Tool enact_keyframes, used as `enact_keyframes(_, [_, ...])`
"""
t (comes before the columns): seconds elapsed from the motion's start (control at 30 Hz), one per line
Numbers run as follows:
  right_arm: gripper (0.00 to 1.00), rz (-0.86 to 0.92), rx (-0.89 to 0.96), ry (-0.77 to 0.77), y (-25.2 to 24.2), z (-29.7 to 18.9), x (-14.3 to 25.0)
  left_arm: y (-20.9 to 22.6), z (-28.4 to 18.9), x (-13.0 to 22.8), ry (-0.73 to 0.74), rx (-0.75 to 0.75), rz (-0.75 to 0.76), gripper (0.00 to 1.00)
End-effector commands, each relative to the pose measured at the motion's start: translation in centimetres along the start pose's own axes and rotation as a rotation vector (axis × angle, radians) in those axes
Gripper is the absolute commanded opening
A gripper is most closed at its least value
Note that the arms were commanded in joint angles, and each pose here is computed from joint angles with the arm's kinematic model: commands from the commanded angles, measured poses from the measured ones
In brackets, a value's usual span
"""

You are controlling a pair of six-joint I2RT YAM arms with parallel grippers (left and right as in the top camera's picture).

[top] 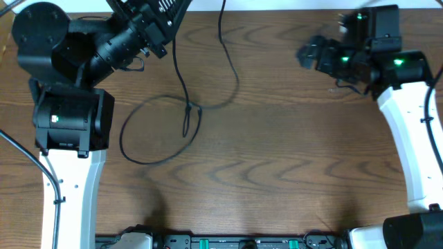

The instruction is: Untangle cables

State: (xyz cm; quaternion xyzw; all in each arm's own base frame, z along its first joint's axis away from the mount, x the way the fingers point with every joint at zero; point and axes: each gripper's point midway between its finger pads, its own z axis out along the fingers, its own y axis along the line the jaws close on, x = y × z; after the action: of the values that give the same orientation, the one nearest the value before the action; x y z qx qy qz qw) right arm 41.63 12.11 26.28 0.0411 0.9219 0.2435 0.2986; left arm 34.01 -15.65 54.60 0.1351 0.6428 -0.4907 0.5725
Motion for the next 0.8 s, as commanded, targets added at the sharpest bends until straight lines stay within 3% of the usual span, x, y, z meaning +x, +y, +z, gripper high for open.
enact_keyframes(0.0, [0.99,-0.367,-0.242,0.03,5.9,-0.2,1.8,-1.7,-0.2,-0.9,-0.02,0.06,-0.079,0.07])
enact_keyframes(0.1, [0.98,-0.504,-0.284,0.022,8.3,0.2,2.7,-3.0,-0.4,-2.3,-0.066,0.109,-0.114,0.07])
enact_keyframes(0.2, [0.88,-0.632,-0.319,0.028,10.0,0.4,3.9,-4.3,-0.7,-3.7,-0.113,0.156,-0.102,0.07])
enact_keyframes(0.4, [0.82,-0.702,-0.353,0.008,11.8,0.5,4.4,-4.4,-0.9,-4.7,-0.16,0.156,-0.149,0.07])
enact_keyframes(0.57, [0.84,-0.702,-0.326,0.008,11.3,0.6,4.3,-4.3,-0.9,-4.8,-0.165,0.149,-0.149,0.07])
enact_keyframes(0.63, [0.99,-0.698,-0.295,0.01,10.8,0.8,4.2,-3.8,-0.7,-4.3,-0.149,0.133,-0.151,0.08])
enact_keyframes(0.77, [0.99,-0.592,-0.197,0.02,9.2,1.2,3.7,-1.1,-0.2,-1.6,-0.058,0.026,-0.148,0.07])
